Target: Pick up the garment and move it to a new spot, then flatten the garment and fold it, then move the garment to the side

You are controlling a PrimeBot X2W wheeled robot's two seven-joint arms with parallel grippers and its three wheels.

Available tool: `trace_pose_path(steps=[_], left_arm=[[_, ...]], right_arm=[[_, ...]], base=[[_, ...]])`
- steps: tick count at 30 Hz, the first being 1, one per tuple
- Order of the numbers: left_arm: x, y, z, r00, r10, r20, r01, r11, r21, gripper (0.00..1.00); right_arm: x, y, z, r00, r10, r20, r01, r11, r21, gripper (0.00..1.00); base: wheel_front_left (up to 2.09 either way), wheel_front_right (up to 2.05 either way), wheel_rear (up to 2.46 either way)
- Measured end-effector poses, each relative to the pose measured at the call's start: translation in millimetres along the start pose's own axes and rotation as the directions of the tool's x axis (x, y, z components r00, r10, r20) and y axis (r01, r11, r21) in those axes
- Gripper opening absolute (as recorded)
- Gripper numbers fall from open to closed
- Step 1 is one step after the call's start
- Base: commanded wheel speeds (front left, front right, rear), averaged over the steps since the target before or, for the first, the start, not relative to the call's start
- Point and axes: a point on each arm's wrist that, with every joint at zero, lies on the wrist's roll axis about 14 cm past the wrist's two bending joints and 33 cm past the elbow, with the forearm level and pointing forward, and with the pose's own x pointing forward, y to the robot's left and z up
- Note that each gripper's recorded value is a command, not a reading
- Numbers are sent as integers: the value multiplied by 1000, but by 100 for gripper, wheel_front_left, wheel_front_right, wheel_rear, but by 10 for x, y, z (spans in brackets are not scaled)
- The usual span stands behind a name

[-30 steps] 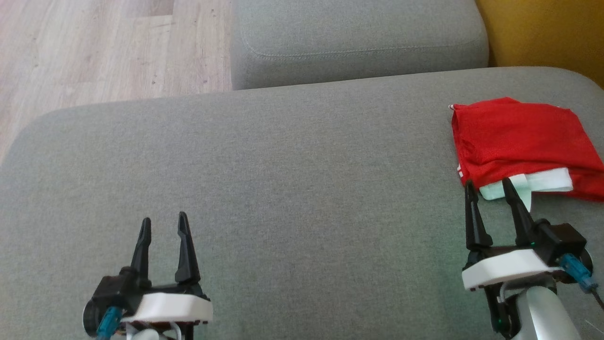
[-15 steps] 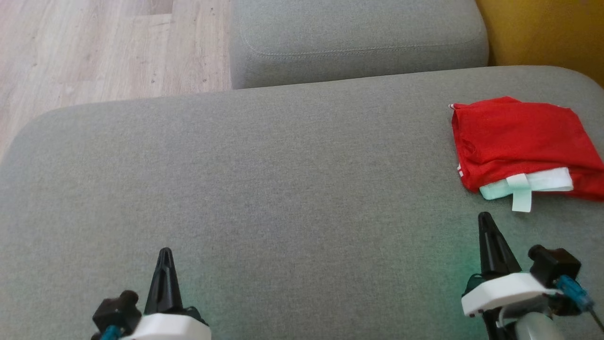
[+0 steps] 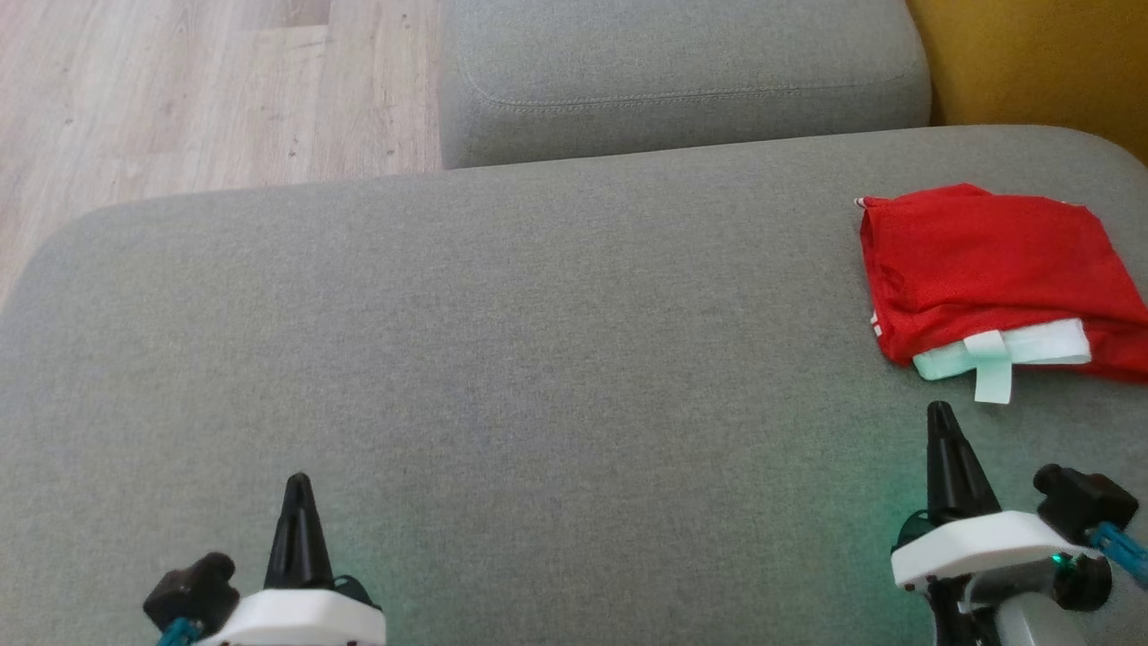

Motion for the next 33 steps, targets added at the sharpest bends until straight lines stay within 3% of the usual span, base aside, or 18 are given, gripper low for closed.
trace_pose_path(steps=[16,33], left_arm=[[24,62,30,1000,20,-18,-23,985,-169,0],[59,100,88,999,27,-28,-35,942,-333,0]], right_arm=[[13,-66,35,999,-36,-2,36,982,185,0],[30,-111,64,998,-58,-8,57,929,365,0]], base=[[0,0,0],[0,0,0]])
